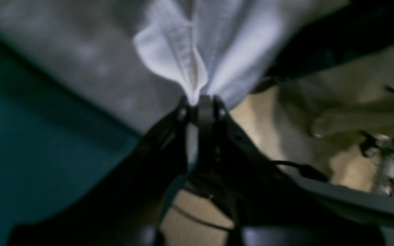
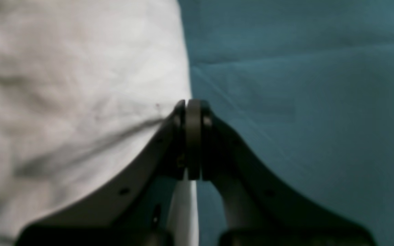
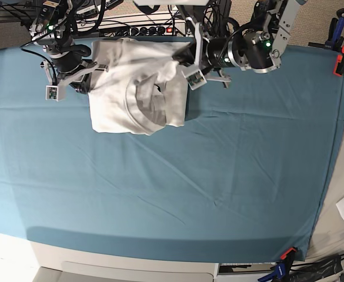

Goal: Fold the T-shirt properly

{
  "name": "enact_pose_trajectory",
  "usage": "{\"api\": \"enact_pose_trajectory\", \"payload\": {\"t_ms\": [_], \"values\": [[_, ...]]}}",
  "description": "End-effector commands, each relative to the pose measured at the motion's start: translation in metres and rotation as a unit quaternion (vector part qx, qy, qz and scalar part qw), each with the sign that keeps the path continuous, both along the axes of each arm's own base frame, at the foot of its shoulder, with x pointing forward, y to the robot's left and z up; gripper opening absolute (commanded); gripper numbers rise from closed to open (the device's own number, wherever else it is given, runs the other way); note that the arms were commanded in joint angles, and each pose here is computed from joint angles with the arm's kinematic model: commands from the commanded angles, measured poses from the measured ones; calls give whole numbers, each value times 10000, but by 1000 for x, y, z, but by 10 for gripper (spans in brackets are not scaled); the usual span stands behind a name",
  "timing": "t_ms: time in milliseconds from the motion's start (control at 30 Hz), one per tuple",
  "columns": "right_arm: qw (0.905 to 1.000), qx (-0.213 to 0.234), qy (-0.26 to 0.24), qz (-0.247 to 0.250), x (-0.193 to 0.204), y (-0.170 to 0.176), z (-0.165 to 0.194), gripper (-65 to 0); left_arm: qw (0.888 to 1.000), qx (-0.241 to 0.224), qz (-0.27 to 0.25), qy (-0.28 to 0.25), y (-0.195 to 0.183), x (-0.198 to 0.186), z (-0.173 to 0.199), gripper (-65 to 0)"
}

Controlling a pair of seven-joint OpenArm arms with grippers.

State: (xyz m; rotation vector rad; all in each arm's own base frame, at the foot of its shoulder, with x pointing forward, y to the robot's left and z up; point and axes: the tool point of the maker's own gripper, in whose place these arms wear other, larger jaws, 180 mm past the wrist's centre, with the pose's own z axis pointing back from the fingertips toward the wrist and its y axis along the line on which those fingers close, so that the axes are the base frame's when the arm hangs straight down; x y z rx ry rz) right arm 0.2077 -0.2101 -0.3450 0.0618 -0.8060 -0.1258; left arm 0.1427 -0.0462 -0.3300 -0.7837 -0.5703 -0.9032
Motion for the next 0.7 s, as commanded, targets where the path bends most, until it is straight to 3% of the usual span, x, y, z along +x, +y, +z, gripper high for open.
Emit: {"api": "enact_pose_trajectory", "payload": {"t_ms": [0, 233, 467, 600, 667], "values": [[9998, -33, -210, 14, 6, -1, 10, -650, 9996, -270, -105, -41, -6, -4, 12, -650], [9997, -239, -54, 70, 7, 7, 3, -650, 9988, -428, -225, 33, -9, -11, 15, -650], [9977, -663, 94, 145, 9, 16, -6, -650, 10000, -48, 38, -74, -1, -1, 4, -650], [9977, -625, 253, 107, 7, 13, -19, -650, 9999, -91, 63, -110, -2, 0, 6, -646], [9977, -621, 260, 106, 7, 13, -19, -650, 9998, -127, 81, -133, -2, 1, 7, -558]]}}
